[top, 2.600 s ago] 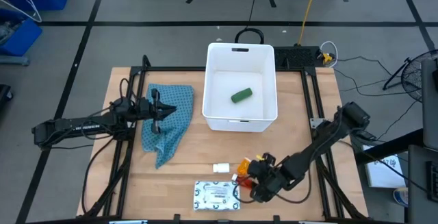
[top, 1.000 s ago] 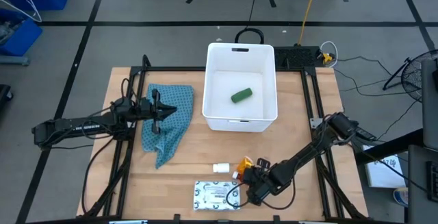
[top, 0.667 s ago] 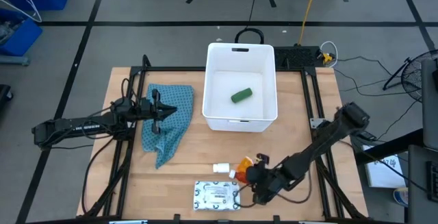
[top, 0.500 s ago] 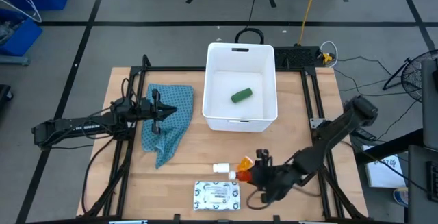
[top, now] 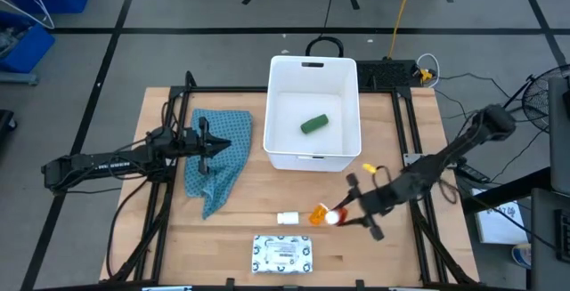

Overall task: Pick & place medical supplies in basket/bin
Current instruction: Put the red pill bottle into the white bin

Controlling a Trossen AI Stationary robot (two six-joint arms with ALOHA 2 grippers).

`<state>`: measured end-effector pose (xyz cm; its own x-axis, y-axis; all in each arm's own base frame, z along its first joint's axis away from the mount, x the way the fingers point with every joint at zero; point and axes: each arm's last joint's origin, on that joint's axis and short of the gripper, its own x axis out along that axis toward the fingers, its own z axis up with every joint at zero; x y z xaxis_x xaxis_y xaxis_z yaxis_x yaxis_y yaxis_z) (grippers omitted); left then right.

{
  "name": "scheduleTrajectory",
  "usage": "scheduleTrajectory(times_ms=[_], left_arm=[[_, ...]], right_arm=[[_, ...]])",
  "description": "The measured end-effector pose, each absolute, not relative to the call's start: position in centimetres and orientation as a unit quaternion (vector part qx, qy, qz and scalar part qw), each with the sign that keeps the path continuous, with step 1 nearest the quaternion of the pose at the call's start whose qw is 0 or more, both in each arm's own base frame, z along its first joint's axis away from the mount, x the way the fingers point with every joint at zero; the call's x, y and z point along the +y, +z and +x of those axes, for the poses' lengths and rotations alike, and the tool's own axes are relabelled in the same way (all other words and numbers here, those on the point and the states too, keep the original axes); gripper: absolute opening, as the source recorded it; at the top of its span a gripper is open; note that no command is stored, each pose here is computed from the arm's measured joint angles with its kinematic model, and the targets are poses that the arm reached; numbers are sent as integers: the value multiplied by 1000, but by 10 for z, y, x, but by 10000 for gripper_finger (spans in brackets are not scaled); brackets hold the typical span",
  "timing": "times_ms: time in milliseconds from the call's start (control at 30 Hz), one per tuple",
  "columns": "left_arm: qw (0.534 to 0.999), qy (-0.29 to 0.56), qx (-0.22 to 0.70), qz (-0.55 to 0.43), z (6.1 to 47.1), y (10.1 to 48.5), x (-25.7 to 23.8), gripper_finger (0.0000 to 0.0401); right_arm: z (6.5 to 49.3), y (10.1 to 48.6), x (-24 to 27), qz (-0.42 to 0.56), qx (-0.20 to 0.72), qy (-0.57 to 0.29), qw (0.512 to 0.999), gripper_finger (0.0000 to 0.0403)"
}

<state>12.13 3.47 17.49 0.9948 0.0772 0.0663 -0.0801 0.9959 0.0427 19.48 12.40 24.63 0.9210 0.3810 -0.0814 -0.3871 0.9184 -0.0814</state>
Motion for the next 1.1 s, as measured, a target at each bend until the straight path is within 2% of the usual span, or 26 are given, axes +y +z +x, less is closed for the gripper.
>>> scheduleTrajectory(times_ms=[200, 367, 567, 800, 1100], left_arm=[[998, 40, -30, 31, 121, 174, 35, 37], [998, 43, -30, 29, 121, 175, 35, 37], [996, 68, -34, 39, 121, 175, 36, 37], [988, 105, -36, 104, 121, 177, 38, 37], [984, 109, -37, 139, 121, 178, 38, 37]], right_arm=[[152, 250, 107, -81, -33, 168, 982, 160], [131, 235, 91, -83, -23, 149, 985, 160], [119, 225, 79, -88, -43, 170, 981, 159], [114, 207, 73, -101, -65, 162, 979, 160], [114, 195, 67, -112, -78, 99, 986, 160]])
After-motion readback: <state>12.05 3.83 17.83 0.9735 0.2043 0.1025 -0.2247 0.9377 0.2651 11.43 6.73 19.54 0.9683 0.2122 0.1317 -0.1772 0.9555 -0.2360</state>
